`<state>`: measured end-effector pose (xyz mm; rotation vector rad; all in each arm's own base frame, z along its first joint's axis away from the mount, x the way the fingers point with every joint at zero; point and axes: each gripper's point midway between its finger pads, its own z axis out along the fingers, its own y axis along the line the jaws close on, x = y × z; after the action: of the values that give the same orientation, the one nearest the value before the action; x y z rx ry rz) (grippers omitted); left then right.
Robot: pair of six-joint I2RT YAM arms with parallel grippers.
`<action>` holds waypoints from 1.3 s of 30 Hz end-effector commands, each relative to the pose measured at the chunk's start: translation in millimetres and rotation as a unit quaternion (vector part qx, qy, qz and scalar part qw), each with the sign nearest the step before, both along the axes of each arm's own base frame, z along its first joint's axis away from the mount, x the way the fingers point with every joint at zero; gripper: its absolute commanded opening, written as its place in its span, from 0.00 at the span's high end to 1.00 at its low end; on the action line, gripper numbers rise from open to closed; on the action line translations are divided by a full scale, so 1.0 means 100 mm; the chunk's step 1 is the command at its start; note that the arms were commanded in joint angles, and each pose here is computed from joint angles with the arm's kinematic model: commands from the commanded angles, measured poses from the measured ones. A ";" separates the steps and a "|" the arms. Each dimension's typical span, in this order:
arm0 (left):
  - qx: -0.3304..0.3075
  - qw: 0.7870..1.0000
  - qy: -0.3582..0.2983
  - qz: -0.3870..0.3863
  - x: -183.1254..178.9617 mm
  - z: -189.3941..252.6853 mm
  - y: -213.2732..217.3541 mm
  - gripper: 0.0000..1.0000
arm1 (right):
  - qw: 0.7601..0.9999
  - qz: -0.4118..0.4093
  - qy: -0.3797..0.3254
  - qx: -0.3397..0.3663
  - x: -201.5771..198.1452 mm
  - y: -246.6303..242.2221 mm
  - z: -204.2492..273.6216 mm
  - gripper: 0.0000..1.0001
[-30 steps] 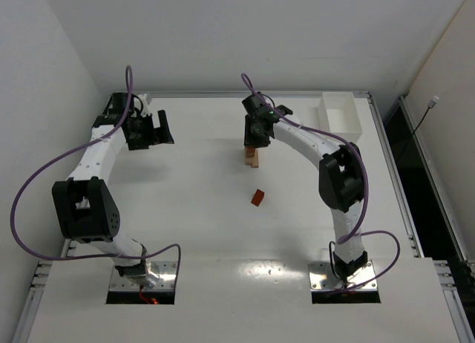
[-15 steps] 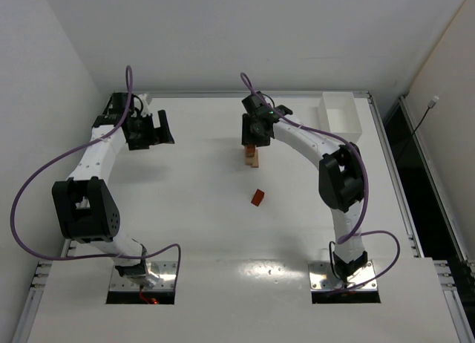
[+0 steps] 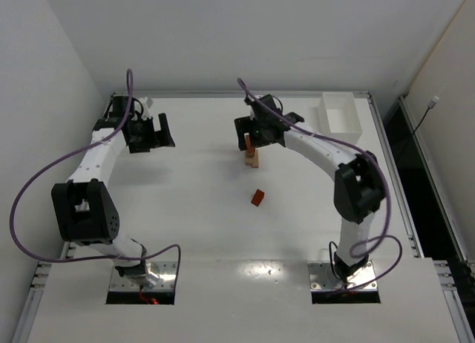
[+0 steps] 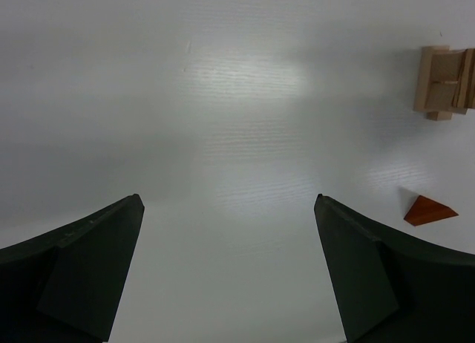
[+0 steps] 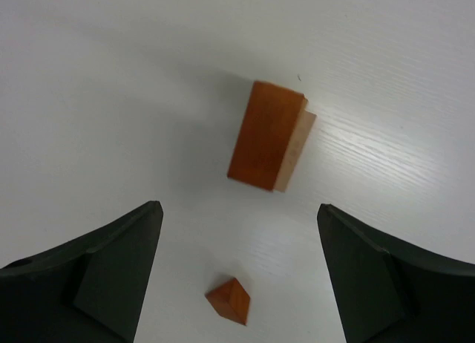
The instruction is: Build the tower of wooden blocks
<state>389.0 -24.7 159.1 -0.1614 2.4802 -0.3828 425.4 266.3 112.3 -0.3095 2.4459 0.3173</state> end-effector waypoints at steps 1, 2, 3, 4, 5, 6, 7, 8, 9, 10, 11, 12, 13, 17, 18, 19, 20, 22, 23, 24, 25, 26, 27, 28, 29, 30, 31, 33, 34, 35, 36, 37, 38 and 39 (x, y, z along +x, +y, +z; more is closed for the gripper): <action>-0.006 0.999 -0.017 -0.027 -0.19 0.10 -0.14 0.00 | 0.992 0.081 -0.095 -0.019 -0.16 -0.18 0.54 0.18; -0.015 0.998 -0.016 -0.061 -0.33 0.08 -0.35 0.00 | 0.990 0.080 -0.105 -0.044 -0.34 -0.39 0.56 0.18; -0.015 0.997 -0.018 -0.072 -0.39 0.08 -0.37 0.00 | 0.989 0.059 -0.130 -0.045 -0.31 -0.51 0.77 0.18; -0.006 0.991 -0.022 -0.135 -0.53 0.06 -0.63 0.00 | 0.988 0.056 -0.120 -0.077 -0.45 -0.72 0.57 0.18; 0.003 0.986 -0.014 -0.164 -0.68 -0.05 -0.75 0.00 | 0.984 0.020 -0.149 -0.097 -0.49 -1.04 0.77 0.18; 0.010 0.977 -0.030 -0.210 -0.84 0.02 -1.00 0.00 | 0.983 0.007 -0.139 -0.123 -0.60 -1.26 0.62 0.18; 0.016 0.970 -0.036 -0.240 -0.94 0.01 -1.11 0.00 | 0.979 -0.005 -0.146 -0.143 -0.64 -1.43 0.64 0.18; 0.016 0.965 -0.035 -0.260 -1.03 -0.01 -1.22 0.00 | 0.973 -0.043 -0.151 -0.168 -0.65 -1.72 0.67 0.16; 0.022 0.960 -0.032 -0.278 -1.10 -0.05 -1.29 0.00 | 0.969 -0.065 -0.160 -0.174 -0.76 -1.90 0.71 0.16; 0.021 0.952 -0.037 -0.303 -1.19 -0.02 -1.44 0.00 | 0.966 -0.080 -0.164 -0.185 -0.80 -2.03 0.73 0.16; 0.032 0.948 -0.033 -0.315 -1.21 -0.07 -1.48 0.00 | 0.960 -0.110 -0.167 -0.196 -0.83 -2.23 0.76 0.16; 0.052 0.940 -0.029 -0.336 -1.27 -0.14 -1.58 0.00 | 0.959 -0.118 -0.164 -0.198 -0.89 -2.32 0.72 0.16; 0.064 0.935 -0.024 -0.347 -1.31 -0.19 -1.65 0.02 | 0.953 -0.143 -0.169 -0.206 -0.98 -2.44 0.79 0.16; 0.112 0.916 -0.027 -0.384 -1.38 -0.40 -2.06 0.05 | 0.946 -0.206 -0.150 -0.200 -1.22 -2.67 0.76 0.16; 0.126 0.919 -0.019 -0.373 -1.32 -0.48 -2.15 0.07 | 0.940 -0.231 -0.146 -0.203 -1.26 -2.80 0.77 0.16; 0.128 0.919 -0.024 -0.373 -1.29 -0.50 -2.26 0.09 | 0.941 -0.238 -0.142 -0.196 -1.29 -2.83 0.78 0.16; 0.132 0.918 -0.018 -0.373 -1.35 -0.55 -2.39 0.10 | 0.937 -0.260 -0.142 -0.188 -1.35 -2.94 0.84 0.16; 0.158 0.917 -0.015 -0.366 -1.28 -0.68 -2.59 0.14 | 0.933 -0.278 -0.137 -0.183 -1.42 -3.03 0.85 0.16; 0.165 0.918 -0.012 -0.360 -1.25 -0.72 -2.65 0.16 | 0.933 -0.283 -0.130 -0.182 -1.47 -3.08 0.84 0.16; 0.167 0.922 -0.006 -0.349 -1.23 -0.77 -2.71 0.18 | 0.927 -0.303 -0.128 -0.181 -1.51 -3.18 0.85 0.16; 0.171 0.921 0.002 -0.350 -1.18 -0.86 -2.77 0.21 | 0.925 -0.310 -0.134 -0.175 -1.53 -3.21 0.89 0.16; 0.172 0.922 0.003 -0.348 -1.18 -0.88 -2.83 0.22 | 0.923 -0.317 -0.130 -0.177 -1.57 -3.26 0.89 0.16; 0.170 0.924 0.007 -0.343 -1.17 -0.91 -2.85 0.22 | 0.920 -0.326 -0.124 -0.176 -1.62 -3.32 0.89 0.16; 0.171 0.925 0.001 -0.340 -1.10 -0.92 -2.91 0.22 | 0.920 -0.328 -0.126 -0.171 -1.65 -3.33 0.90 0.16; 0.175 0.925 -0.002 -0.337 -1.06 -0.93 -2.93 0.22 | 0.920 -0.331 -0.117 -0.175 -1.71 -3.35 0.86 0.16; 0.176 0.928 -0.004 -0.329 -1.02 -0.93 -2.96 0.22 | 0.920 -0.335 -0.120 -0.166 -1.71 -3.35 0.87 0.16; 0.171 0.931 -0.016 -0.321 -0.93 -0.85 -3.04 0.22 | 0.920 -0.337 -0.112 -0.163 -1.76 -3.37 0.82 0.16; 0.184 0.929 -0.002 -0.321 -0.89 -0.95 -3.06 0.22 | 0.920 -0.339 -0.111 -0.160 -1.79 -3.38 0.79 0.16; 0.182 0.930 -0.005 -0.320 -0.85 -0.94 -3.11 0.22 | 0.919 -0.342 -0.115 -0.156 -1.80 -3.39 0.81 0.16; 0.179 0.930 -0.009 -0.320 -0.81 -0.88 -3.16 0.22 | 0.919 -0.342 -0.115 -0.156 -1.80 -3.39 0.81 0.16; 0.178 0.931 -0.011 -0.319 -0.78 -0.88 -3.19 0.22 | 0.921 -0.339 -0.115 -0.153 -1.79 -3.38 0.81 0.16; 0.176 0.931 -0.015 -0.319 -0.76 -0.86 -3.22 0.22 | 0.921 -0.340 -0.119 -0.151 -1.78 -3.38 0.83 0.16; 0.165 0.929 -0.012 -0.331 -0.79 -0.85 -3.33 0.22 | 0.923 -0.336 -0.114 -0.150 -1.78 -3.36 0.78 0.16; 0.164 0.929 -0.013 -0.331 -0.78 -0.82 -3.34 0.22 | 0.923 -0.336 -0.114 -0.150 -1.78 -3.36 0.78 0.16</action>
<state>306.8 -345.9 63.2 0.8505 2.4888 -0.1979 246.4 -73.2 191.9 0.3471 2.2078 -0.4074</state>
